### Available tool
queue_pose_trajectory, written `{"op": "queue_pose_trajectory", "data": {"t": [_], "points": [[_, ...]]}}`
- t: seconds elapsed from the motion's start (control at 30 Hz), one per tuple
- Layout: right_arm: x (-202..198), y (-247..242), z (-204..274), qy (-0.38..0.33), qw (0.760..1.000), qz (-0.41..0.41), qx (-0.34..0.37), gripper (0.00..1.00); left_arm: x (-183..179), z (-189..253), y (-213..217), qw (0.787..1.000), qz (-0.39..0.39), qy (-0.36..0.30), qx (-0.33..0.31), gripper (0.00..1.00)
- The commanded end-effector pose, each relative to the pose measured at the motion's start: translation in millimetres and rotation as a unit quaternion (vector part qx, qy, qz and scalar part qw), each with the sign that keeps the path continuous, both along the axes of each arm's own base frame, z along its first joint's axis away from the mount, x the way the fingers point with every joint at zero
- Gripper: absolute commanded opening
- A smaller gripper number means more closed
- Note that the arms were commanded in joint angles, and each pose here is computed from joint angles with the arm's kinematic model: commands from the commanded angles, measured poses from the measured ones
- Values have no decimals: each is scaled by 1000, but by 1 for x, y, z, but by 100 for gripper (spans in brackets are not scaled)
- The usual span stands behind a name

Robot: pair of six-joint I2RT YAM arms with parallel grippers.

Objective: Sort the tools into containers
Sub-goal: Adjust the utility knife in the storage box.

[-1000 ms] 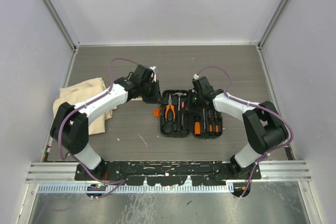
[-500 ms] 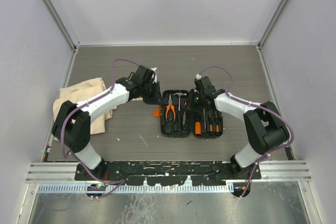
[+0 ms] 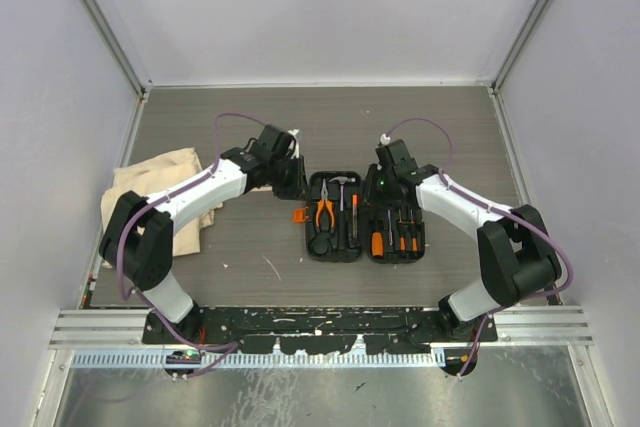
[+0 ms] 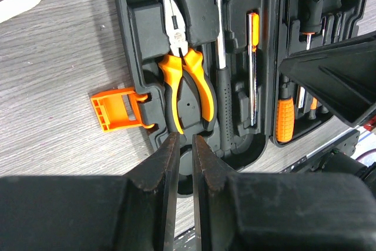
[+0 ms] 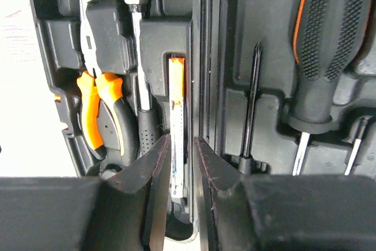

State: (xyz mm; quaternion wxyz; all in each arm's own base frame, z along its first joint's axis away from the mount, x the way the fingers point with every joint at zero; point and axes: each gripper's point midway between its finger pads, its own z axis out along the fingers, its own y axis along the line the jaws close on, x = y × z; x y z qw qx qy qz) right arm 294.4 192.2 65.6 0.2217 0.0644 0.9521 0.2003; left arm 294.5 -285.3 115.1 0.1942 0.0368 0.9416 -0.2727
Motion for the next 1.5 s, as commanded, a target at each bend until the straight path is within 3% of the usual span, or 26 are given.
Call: {"op": "queue_pose_trajectory", "data": {"t": [0.0,0.7,1.47], "points": [[14,-1,29,-43,999,0,-13,27,10,13,-8,1000,-4,-18,-21,15],[9,22,-3,-10,996,26,-85,22,8,10,-5,1000,-6,-15,-16,14],[-2,23,-23,19,989,52,-134,9,7,8,-5,1000,-5,-12,-14,13]]}}
